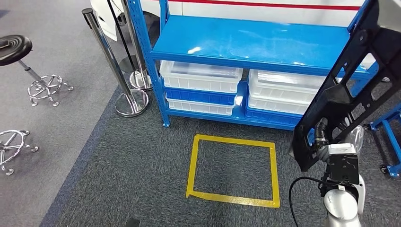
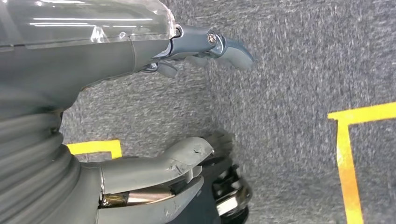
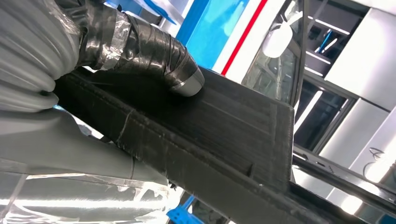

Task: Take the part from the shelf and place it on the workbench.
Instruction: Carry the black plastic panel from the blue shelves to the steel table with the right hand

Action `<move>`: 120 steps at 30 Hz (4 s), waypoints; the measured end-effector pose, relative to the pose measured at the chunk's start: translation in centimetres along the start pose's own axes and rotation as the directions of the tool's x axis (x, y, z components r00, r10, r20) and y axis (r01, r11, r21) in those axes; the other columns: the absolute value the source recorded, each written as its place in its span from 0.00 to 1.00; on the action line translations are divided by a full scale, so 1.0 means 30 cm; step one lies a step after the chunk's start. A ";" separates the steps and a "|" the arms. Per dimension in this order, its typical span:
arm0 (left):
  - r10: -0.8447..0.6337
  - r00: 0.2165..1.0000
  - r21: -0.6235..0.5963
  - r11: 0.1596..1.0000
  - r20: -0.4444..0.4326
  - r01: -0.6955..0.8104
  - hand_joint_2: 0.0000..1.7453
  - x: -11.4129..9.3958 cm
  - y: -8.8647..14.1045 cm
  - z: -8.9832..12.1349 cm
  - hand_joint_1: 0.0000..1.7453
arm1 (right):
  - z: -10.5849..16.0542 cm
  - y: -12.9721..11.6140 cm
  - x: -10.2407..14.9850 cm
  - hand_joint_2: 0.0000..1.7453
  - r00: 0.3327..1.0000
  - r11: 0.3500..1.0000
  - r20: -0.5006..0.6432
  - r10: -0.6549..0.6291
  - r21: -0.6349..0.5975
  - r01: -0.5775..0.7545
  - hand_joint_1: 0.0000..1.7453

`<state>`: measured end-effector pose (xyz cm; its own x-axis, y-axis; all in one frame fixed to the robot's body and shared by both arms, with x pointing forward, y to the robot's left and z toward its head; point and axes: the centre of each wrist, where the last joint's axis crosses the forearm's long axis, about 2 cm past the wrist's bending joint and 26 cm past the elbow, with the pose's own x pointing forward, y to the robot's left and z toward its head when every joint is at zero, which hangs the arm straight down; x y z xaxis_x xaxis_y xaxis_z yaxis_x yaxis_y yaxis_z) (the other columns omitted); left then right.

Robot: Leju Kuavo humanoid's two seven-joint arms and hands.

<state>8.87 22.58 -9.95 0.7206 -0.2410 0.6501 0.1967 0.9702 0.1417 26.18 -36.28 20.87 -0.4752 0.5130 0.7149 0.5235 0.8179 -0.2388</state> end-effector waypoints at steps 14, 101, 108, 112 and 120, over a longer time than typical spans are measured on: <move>-0.002 1.000 0.004 1.000 0.004 0.002 1.00 0.001 0.001 -0.001 0.00 | -0.001 0.001 0.001 1.00 1.000 1.000 0.000 -0.002 -0.002 0.002 1.00; 0.009 0.999 0.023 1.000 0.041 -0.010 1.00 0.002 0.008 -0.003 0.00 | 0.009 0.001 0.002 1.00 1.000 1.000 0.002 -0.010 -0.006 0.010 1.00; 0.009 0.999 0.024 1.000 0.042 -0.010 1.00 0.004 0.006 -0.004 0.00 | 0.009 0.002 0.002 1.00 1.000 1.000 0.000 -0.008 -0.007 0.008 1.00; 0.010 0.999 0.022 1.000 0.039 -0.011 1.00 -0.001 0.004 0.000 0.00 | 0.013 0.003 -0.003 1.00 1.000 1.000 -0.007 -0.006 -0.004 0.006 1.00; 0.010 0.999 0.022 1.000 0.046 -0.011 1.00 0.002 0.004 -0.002 0.00 | 0.012 0.004 -0.003 1.00 1.000 1.000 -0.008 -0.006 -0.005 0.006 1.00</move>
<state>8.97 22.69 -9.94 0.6914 -0.2299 0.6850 0.1738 0.9731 0.1512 26.03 -36.14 20.54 -0.4725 0.5060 0.7216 0.5244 0.8194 -0.2313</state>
